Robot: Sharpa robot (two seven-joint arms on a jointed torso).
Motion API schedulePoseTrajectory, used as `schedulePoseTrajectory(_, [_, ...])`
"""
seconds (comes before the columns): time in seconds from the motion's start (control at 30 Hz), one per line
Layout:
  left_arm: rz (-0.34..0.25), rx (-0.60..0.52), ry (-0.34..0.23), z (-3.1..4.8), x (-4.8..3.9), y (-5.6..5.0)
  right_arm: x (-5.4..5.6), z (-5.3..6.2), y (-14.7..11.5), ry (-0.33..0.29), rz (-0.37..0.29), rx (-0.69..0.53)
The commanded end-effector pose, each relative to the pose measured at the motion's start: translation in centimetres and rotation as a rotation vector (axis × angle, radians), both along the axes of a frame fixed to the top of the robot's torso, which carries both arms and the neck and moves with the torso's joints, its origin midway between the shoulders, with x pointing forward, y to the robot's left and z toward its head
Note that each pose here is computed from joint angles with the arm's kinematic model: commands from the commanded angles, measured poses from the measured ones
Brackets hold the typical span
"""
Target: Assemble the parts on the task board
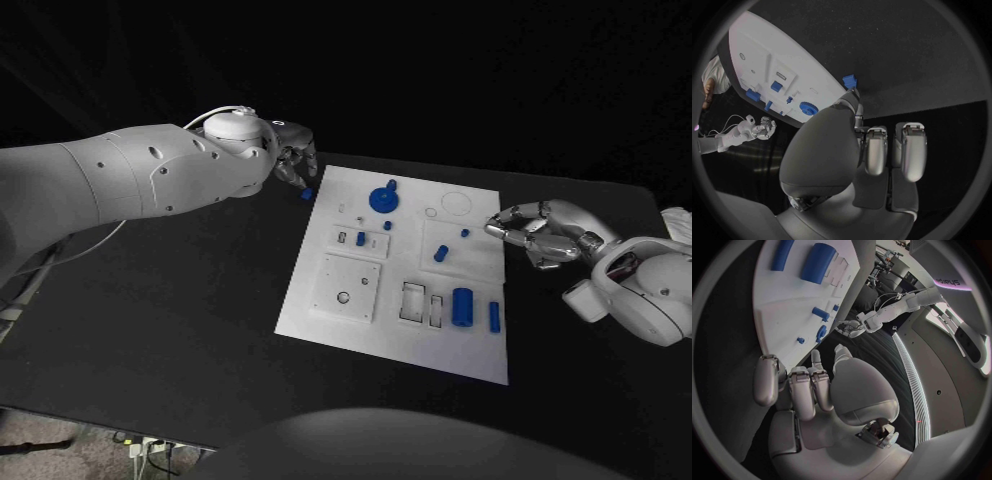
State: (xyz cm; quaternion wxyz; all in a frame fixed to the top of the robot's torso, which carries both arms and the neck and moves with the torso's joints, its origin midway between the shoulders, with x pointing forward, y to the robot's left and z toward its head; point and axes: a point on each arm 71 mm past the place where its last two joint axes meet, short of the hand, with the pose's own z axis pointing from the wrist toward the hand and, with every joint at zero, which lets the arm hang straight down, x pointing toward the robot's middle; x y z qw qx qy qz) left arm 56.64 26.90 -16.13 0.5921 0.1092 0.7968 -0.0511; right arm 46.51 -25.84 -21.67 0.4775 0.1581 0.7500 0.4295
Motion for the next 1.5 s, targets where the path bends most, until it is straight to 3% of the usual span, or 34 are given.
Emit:
schedulePoseTrajectory(0.03, [-0.04,0.028,0.065,-0.43,-0.19,-0.2,-0.1,-0.2,0.1,0.023,0.019,-0.008])
schedulePoseTrajectory(0.4, [-0.042,0.043,0.064,-0.46,-0.11,-0.2,-0.1,-0.2,0.3,0.023,0.022,-0.008])
schedulePoseTrajectory(0.73, [-0.065,0.022,0.014,-0.36,0.05,-0.6,-0.1,-0.2,0.4,0.025,0.023,-0.008])
schedulePoseTrajectory(1.23, [-0.081,0.044,0.023,-2.4,-0.22,-1.0,-0.2,-0.3,0.3,0.031,0.023,-0.011])
schedulePoseTrajectory(1.5, [-0.068,0.061,0.005,-2.57,-0.28,-0.5,-0.2,-0.3,0.3,0.032,0.022,-0.012])
